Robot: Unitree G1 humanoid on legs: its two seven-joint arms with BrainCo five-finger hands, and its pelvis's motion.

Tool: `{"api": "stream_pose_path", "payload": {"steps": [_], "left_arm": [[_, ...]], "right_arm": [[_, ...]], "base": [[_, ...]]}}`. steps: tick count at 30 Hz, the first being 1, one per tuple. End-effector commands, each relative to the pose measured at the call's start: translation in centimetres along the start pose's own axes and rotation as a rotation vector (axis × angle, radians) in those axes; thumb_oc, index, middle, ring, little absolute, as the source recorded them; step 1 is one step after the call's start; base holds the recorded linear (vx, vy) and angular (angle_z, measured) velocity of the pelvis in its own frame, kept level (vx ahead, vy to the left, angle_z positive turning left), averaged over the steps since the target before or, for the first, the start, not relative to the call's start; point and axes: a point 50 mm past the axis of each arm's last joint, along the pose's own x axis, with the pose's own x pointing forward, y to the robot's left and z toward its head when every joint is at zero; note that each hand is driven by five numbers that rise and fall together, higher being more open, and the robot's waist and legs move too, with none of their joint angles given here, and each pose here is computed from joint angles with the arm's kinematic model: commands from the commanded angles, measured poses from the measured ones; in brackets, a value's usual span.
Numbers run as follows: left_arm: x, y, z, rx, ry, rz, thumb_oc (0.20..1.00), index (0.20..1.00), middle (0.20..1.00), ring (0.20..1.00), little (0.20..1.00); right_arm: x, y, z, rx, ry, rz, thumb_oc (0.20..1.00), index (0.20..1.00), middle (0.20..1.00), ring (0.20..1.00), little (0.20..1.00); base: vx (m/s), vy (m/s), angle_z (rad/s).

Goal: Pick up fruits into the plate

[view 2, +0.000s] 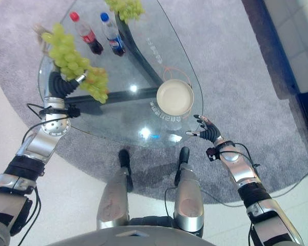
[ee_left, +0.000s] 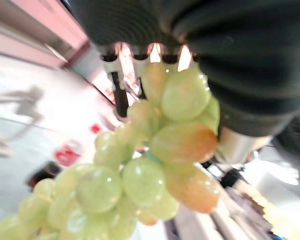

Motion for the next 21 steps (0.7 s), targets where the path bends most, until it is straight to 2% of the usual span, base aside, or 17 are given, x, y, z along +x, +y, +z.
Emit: {"api": "stream_pose_path", "payload": {"steps": [1,10,21], "left_arm": [[-1.0,-1.0,0.9,-0.14,-0.048,-0.09,0.2,0.2,0.2,0.2,0.2],[-0.9,-4.0,4.6,-0.334,-0.178,-0.347,0.2,0.2,0.2,0.2,0.2],[-1.6,-5.5,6.9,-0.437,-0.258,-0.55,0.2,0.2,0.2,0.2,0.2]], "right_arm": [[0.0,1.3,0.2,-0.056,0.026,0.129,1.0,1.0,1.0,1.0,1.0],[3.5,4.9,4.0,-0.061,-0.002,0.248,1.0,1.0,1.0,1.0,1.0],[4.1,7.3,5.8,-0.063,0.012,0.317,1.0,1.0,1.0,1.0,1.0]], "base": [[0.13,-0.014,0.0],[0.06,-0.013,0.05],[0.0,-0.001,-0.01]]}}
